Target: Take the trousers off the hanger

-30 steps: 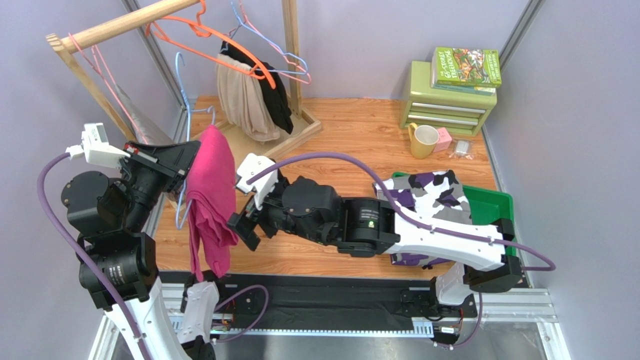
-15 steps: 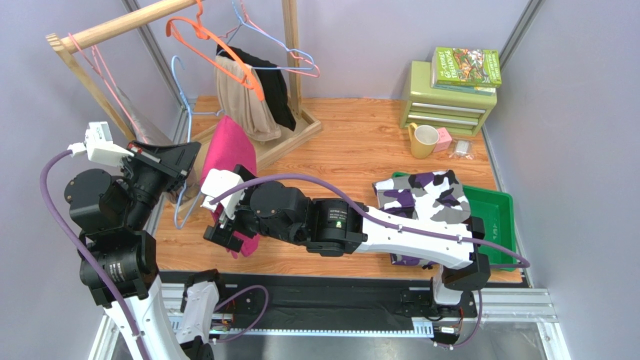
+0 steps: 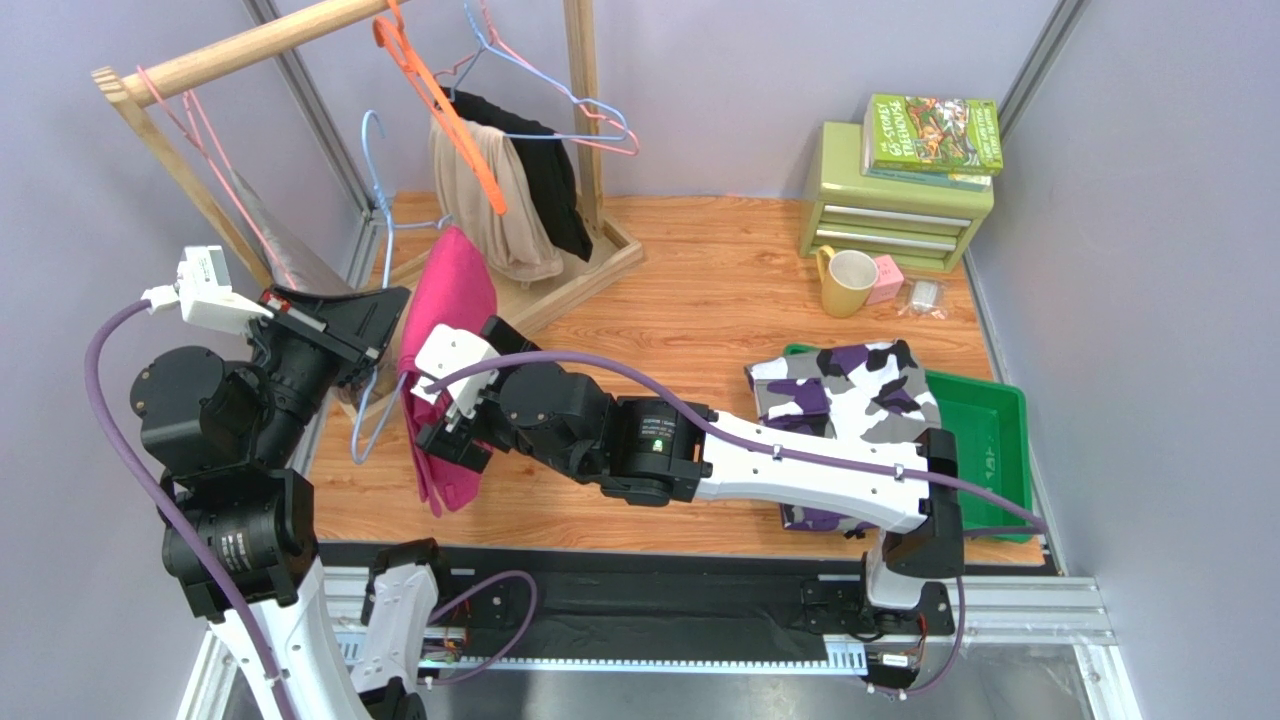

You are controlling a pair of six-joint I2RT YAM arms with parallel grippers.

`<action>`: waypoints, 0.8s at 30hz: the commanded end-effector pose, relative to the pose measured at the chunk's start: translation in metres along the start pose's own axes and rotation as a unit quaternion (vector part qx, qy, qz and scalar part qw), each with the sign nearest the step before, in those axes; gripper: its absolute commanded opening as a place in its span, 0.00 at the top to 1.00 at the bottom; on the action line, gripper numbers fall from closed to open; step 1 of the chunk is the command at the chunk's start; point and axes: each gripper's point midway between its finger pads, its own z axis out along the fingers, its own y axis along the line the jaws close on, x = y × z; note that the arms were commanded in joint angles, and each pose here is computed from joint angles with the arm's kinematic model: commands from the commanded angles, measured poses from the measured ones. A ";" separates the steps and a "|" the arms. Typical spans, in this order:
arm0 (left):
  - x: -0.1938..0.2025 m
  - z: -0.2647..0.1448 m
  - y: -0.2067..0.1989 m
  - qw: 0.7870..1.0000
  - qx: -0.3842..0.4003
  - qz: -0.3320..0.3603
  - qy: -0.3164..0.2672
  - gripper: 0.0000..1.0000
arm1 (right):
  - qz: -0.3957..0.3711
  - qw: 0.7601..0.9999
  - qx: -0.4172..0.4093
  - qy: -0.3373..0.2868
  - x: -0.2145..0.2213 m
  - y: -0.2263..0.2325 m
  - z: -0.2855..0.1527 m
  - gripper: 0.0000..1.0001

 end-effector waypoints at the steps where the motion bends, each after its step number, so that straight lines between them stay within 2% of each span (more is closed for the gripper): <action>1: -0.031 -0.019 -0.059 0.991 0.103 0.058 -0.068 1.00 | 0.007 0.997 0.018 -0.070 -0.041 -0.012 -0.005 0.10; 7: -0.033 -0.024 -0.066 0.989 0.109 0.068 -0.070 1.00 | -0.016 0.997 -0.007 -0.080 -0.046 -0.004 0.002 0.10; 16: -0.031 -0.028 -0.073 0.989 0.122 0.059 -0.062 1.00 | -0.023 0.996 0.005 -0.087 -0.059 -0.009 0.022 0.10; 24: -0.033 -0.033 -0.075 0.988 0.117 0.073 -0.070 1.00 | -0.021 0.997 0.039 -0.062 -0.037 -0.023 0.014 0.11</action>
